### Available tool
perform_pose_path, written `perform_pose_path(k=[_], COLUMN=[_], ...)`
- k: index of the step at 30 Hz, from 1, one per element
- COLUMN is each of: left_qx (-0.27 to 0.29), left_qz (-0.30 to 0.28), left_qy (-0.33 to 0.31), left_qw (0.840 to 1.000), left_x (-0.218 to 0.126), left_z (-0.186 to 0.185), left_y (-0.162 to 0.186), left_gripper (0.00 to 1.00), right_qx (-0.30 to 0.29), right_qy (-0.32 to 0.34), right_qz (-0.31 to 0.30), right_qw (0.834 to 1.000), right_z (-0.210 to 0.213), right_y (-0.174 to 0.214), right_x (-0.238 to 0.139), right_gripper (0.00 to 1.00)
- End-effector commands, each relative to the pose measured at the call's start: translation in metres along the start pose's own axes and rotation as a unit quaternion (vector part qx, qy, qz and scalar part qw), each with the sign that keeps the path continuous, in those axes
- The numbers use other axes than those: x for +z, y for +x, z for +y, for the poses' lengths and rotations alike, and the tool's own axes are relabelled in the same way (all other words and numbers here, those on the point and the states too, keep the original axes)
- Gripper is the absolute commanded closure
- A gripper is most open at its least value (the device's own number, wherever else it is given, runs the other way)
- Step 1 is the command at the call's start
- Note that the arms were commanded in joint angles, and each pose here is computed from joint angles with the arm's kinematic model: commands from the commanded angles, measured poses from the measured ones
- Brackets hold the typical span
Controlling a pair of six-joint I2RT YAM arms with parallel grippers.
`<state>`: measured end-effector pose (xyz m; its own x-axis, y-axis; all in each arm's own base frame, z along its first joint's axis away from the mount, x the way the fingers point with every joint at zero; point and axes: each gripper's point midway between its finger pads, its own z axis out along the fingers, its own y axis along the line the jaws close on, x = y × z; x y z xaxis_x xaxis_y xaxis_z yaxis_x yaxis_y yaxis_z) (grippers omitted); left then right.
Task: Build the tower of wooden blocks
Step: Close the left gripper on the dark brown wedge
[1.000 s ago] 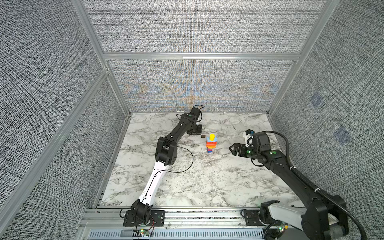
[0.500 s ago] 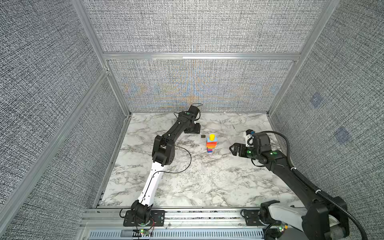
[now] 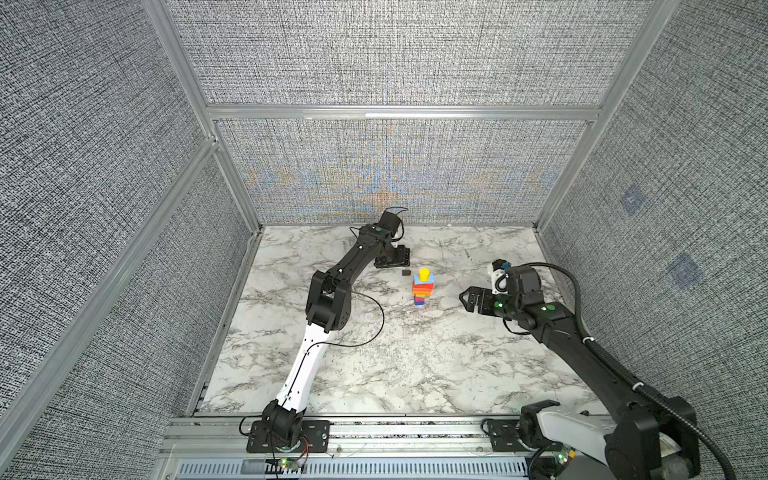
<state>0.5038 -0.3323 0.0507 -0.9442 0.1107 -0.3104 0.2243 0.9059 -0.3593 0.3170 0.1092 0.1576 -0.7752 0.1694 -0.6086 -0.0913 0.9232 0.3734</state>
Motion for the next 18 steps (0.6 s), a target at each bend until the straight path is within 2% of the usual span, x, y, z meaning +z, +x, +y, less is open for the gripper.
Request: perform_pose_path(k=[1, 11, 16, 18], left_qx=[0.001, -0.004, -0.003, -0.003], left_qz=[-0.003, 0.018, 0.018, 0.016], left_qy=[0.001, -0.074, -0.088, -0.095], left_qw=[1.0, 0.997, 0.996, 0.995], left_x=[0.004, 0.017, 0.016, 0.015], left_z=[-0.005, 0.012, 0.015, 0.018], left_y=[-0.001, 0.014, 0.016, 0.015], left_gripper=[0.22, 0.22, 0.28, 0.33], right_qx=[0.0, 0.0, 0.001, 0.0], right_qy=[-0.008, -0.015, -0.021, -0.022], right_qz=[-0.007, -0.014, -0.018, -0.02], right_qw=[1.0, 1.0, 1.0, 1.0], right_z=[0.003, 0.006, 0.008, 0.009], right_y=[-0.003, -0.003, -0.005, -0.005], right_x=[-0.001, -0.006, -0.009, -0.009], right_gripper=[0.01, 0.01, 0.01, 0.01])
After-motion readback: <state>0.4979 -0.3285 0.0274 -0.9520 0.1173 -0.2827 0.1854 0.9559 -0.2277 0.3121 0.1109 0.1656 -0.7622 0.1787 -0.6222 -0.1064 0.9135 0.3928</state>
